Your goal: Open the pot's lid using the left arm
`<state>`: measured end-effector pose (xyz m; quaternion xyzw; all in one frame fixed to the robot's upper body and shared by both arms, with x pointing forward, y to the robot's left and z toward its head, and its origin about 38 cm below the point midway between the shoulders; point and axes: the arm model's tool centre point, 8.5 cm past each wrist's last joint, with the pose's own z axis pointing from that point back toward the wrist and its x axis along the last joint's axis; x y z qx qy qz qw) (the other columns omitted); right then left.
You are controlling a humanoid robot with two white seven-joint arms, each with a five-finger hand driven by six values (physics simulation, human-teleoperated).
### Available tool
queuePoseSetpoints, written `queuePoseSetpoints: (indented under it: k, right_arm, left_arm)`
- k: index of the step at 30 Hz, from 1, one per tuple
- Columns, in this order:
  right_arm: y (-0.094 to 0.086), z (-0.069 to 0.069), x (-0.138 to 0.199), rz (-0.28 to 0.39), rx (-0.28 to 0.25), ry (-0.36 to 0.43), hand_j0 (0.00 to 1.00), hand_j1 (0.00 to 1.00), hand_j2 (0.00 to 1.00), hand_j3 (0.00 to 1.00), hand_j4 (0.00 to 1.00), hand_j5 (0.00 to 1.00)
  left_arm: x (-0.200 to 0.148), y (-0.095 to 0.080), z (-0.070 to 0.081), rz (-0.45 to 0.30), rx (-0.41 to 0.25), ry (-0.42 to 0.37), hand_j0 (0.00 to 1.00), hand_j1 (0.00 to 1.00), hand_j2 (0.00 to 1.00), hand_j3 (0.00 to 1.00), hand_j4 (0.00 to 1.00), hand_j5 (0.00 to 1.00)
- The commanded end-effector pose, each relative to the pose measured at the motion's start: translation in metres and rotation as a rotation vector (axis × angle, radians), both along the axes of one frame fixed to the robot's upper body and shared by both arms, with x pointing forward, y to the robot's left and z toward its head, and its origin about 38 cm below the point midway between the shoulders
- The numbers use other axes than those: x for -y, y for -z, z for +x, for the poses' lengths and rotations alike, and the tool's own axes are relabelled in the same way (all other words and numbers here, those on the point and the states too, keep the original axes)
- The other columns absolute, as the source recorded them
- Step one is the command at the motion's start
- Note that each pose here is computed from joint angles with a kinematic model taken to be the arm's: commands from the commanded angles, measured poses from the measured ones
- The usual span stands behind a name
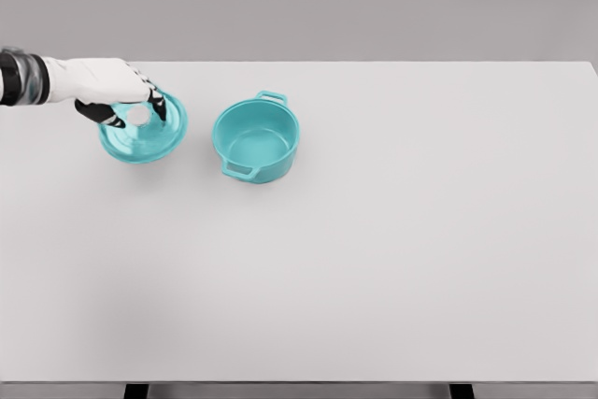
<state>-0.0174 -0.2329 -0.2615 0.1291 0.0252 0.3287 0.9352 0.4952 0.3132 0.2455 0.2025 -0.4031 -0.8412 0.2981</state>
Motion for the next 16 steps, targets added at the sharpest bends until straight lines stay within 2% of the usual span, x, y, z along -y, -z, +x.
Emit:
queuePoseSetpoints:
  k: [1,3,5,7,9,11,12,16]
  right_arm:
    - [0.000,0.000,0.000,0.001,0.000,0.000,1.00,1.00,1.00,1.00,1.00,1.00]
    - [0.000,0.000,0.000,0.000,-0.001,0.000,1.00,1.00,1.00,1.00,1.00,1.00]
    - [0.000,0.000,0.000,0.000,-0.001,0.000,1.00,1.00,1.00,1.00,1.00,1.00]
    - [0.000,0.000,0.000,0.001,0.000,0.000,1.00,1.00,1.00,1.00,1.00,1.00]
    - [0.000,0.000,0.000,0.000,-0.001,0.000,1.00,1.00,1.00,1.00,1.00,1.00]
    - [0.000,0.000,0.000,0.001,0.000,0.000,1.00,1.00,1.00,1.00,1.00,1.00]
    - [0.000,0.000,0.000,0.001,0.000,0.000,1.00,1.00,1.00,1.00,1.00,1.00]
    - [0.000,0.000,0.000,0.000,-0.001,0.000,1.00,1.00,1.00,1.00,1.00,1.00]
  left_arm:
    - [-0.001,-0.001,0.000,-0.004,0.000,-0.002,0.86,0.86,0.86,0.86,0.86,0.86]
    - [-0.001,-0.001,0.000,-0.004,0.000,-0.002,0.89,0.89,0.89,0.89,0.89,0.89]
    - [-0.001,-0.001,0.000,-0.007,-0.001,-0.005,1.00,1.00,1.00,1.00,1.00,1.00]
    - [-0.025,0.001,0.001,0.004,-0.014,-0.064,1.00,1.00,1.00,1.00,1.00,1.00]
    - [-0.067,0.000,0.000,0.014,-0.028,-0.171,1.00,1.00,1.00,1.00,1.00,1.00]
    - [-0.108,0.013,0.002,0.008,-0.073,-0.299,1.00,1.00,1.00,1.00,1.00,1.00]
    - [-0.118,0.017,0.002,0.009,-0.084,-0.333,1.00,1.00,1.00,1.00,1.00,1.00]
    - [-0.123,0.025,0.000,0.012,-0.101,-0.344,1.00,1.00,1.00,1.00,1.00,1.00]
